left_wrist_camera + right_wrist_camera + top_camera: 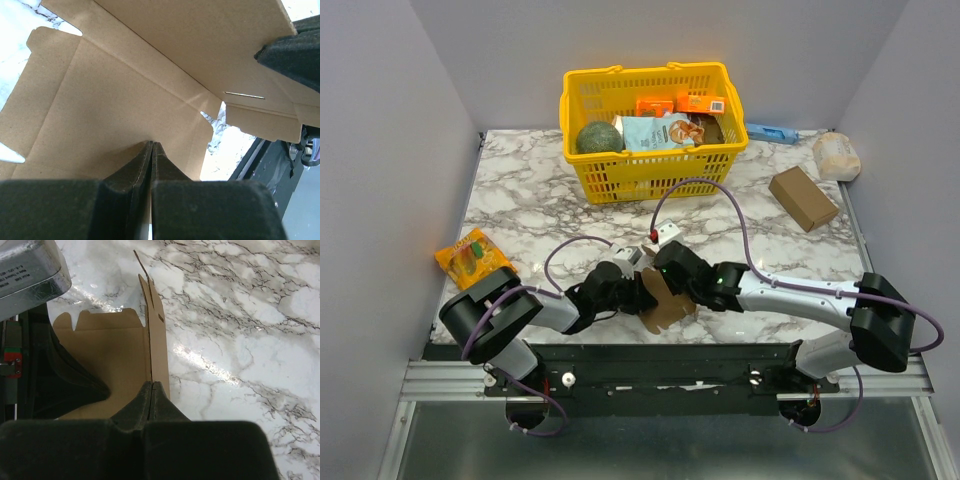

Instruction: Fold the paper box

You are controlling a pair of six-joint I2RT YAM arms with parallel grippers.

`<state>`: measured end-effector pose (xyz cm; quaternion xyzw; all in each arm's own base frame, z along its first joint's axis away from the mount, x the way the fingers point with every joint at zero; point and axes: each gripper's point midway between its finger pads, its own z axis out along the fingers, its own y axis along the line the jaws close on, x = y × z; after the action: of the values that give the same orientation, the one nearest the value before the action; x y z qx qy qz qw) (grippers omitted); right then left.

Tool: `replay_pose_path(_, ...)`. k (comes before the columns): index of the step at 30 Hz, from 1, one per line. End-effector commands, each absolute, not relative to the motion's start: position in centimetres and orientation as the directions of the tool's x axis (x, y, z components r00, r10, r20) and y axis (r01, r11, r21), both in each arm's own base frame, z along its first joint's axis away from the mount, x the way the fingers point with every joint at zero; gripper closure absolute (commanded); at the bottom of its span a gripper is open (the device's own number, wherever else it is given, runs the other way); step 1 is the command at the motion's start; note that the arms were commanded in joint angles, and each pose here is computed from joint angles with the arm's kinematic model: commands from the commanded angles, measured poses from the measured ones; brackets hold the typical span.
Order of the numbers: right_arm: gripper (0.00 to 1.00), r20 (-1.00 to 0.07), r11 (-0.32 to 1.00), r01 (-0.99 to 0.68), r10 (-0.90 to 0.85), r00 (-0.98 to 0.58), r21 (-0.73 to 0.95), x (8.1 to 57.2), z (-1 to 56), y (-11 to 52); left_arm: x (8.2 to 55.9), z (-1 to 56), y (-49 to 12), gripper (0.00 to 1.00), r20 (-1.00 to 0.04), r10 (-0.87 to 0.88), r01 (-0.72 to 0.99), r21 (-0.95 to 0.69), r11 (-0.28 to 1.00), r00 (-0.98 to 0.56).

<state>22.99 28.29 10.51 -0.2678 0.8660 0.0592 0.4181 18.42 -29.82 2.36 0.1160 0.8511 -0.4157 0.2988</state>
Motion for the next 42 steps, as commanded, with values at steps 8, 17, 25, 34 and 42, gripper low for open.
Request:
replay_pose_path(8, 1.0, -0.679, 0.869, -0.455, -0.454, -0.577, -0.194, 22.1, 7.9, 25.7, 18.2, 3.4, -29.1, 0.7, -0.616, -0.021, 0.448, -0.596, 0.666, -0.788)
replay_pose_path(17, 1.0, -0.702, 0.87, -0.45, -0.448, -0.553, -0.2, 21.8, 9.4, 24.4, 21.8, 9.2, -26.1, 0.35, -0.745, -0.101, 0.468, -0.512, 0.72, -0.659)
replay_pose_path(25, 1.0, -0.755, 0.86, -0.499, -0.398, -0.521, -0.108, 20.9, 11.5, 24.9, 23.7, 11.0, -26.8, 0.31, -0.746, -0.122, 0.549, -0.58, 0.602, -0.654)
replay_pose_path(34, 1.0, -0.808, 0.855, -0.517, -0.334, -0.485, -0.043, 20.3, 13.8, 24.6, 23.6, 11.4, -29.4, 0.32, -0.768, -0.058, 0.66, -0.584, 0.473, -0.638)
replay_pose_path(42, 1.0, -0.816, 0.851, -0.524, -0.323, -0.479, -0.03, 20.2, 14.1, 24.7, 24.5, 9.7, -29.7, 0.35, -0.768, -0.017, 0.656, -0.557, 0.51, -0.64)
